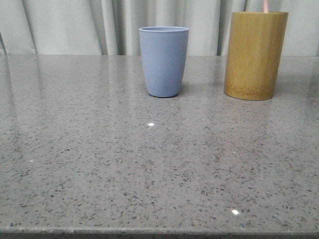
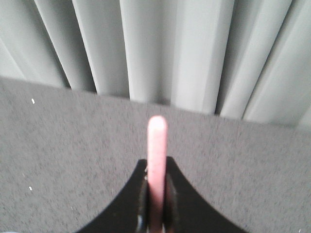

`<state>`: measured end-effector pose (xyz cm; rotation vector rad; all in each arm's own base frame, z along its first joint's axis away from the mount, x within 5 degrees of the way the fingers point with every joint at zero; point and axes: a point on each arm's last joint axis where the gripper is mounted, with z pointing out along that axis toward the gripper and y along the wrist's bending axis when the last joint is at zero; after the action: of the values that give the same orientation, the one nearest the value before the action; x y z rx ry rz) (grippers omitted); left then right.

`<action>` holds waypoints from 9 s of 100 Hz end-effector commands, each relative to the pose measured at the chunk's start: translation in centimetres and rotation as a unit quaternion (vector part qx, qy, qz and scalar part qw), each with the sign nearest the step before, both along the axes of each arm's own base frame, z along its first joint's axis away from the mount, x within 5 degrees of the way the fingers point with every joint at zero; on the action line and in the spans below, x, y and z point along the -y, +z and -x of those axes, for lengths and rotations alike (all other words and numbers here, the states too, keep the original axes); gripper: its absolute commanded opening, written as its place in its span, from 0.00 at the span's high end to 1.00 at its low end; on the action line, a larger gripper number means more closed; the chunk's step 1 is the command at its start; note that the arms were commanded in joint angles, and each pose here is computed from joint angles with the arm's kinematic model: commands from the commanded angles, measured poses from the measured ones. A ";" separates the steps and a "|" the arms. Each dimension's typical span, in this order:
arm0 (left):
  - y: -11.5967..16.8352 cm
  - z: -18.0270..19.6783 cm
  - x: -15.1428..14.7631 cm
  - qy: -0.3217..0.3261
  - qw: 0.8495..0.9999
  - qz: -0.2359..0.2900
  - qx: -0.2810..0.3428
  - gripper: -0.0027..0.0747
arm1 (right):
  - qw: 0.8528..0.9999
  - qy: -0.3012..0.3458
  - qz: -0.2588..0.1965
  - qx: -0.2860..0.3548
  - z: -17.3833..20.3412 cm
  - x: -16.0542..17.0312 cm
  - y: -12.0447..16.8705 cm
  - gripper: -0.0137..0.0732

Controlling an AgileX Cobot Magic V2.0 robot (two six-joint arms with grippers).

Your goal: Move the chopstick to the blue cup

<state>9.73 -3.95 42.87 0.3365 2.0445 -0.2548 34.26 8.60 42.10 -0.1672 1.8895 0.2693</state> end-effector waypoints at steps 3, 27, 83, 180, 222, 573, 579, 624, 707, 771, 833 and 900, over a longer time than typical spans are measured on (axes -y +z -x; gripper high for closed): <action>1.3 -0.1 0.1 -0.001 0.999 0.022 0.044 0.53 | 0.993 -0.006 -0.023 0.115 2.9 0.9 5.3 0.92; 1.3 -0.1 0.1 -0.001 0.999 0.022 0.044 0.53 | 0.987 0.012 -0.034 0.155 5.2 0.5 9.4 0.92; 1.3 0.0 0.1 -0.003 0.999 0.024 0.040 0.53 | 0.973 0.142 -0.065 0.170 5.9 -8.6 9.7 0.92; 0.8 0.2 0.0 -0.002 1.000 0.015 0.015 0.53 | 0.984 0.154 -0.033 0.079 -1.4 -14.1 0.6 0.92; 0.9 0.1 0.1 -0.002 1.000 0.016 0.018 0.53 | 0.986 0.154 -0.017 0.065 -1.5 -13.9 0.2 0.49; -11.0 8.2 -4.0 0.016 0.975 0.063 0.210 0.99 | 0.960 0.124 -0.049 0.246 30.5 6.3 -9.6 0.91; -11.5 7.6 -3.7 0.026 0.969 0.068 0.235 0.99 | 0.960 0.124 -0.049 0.246 30.5 6.3 -9.6 0.91; -20.1 4.0 -3.4 0.136 0.947 0.093 0.275 0.99 | 0.960 0.124 -0.049 0.246 30.5 6.3 -9.6 0.91; -22.2 4.4 -4.0 0.189 0.942 0.071 0.267 0.99 | 0.960 0.124 -0.049 0.246 30.5 6.3 -9.6 0.91; -22.2 4.4 -4.0 0.189 0.942 0.071 0.267 0.99 | 0.960 0.124 -0.049 0.245 30.5 6.3 -9.6 0.91; -22.2 4.4 -4.0 0.189 0.942 0.071 0.267 0.99 | 0.963 -0.032 -0.014 0.268 28.2 7.3 -16.3 0.91; -22.2 4.4 -4.0 0.189 0.943 0.071 0.266 0.99 | 0.965 -0.129 -0.013 0.227 28.8 8.5 -21.1 0.91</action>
<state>5.61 0.12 20.12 -0.0777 1.6064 -0.0462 5.67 0.15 20.26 0.0364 1.5221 0.0797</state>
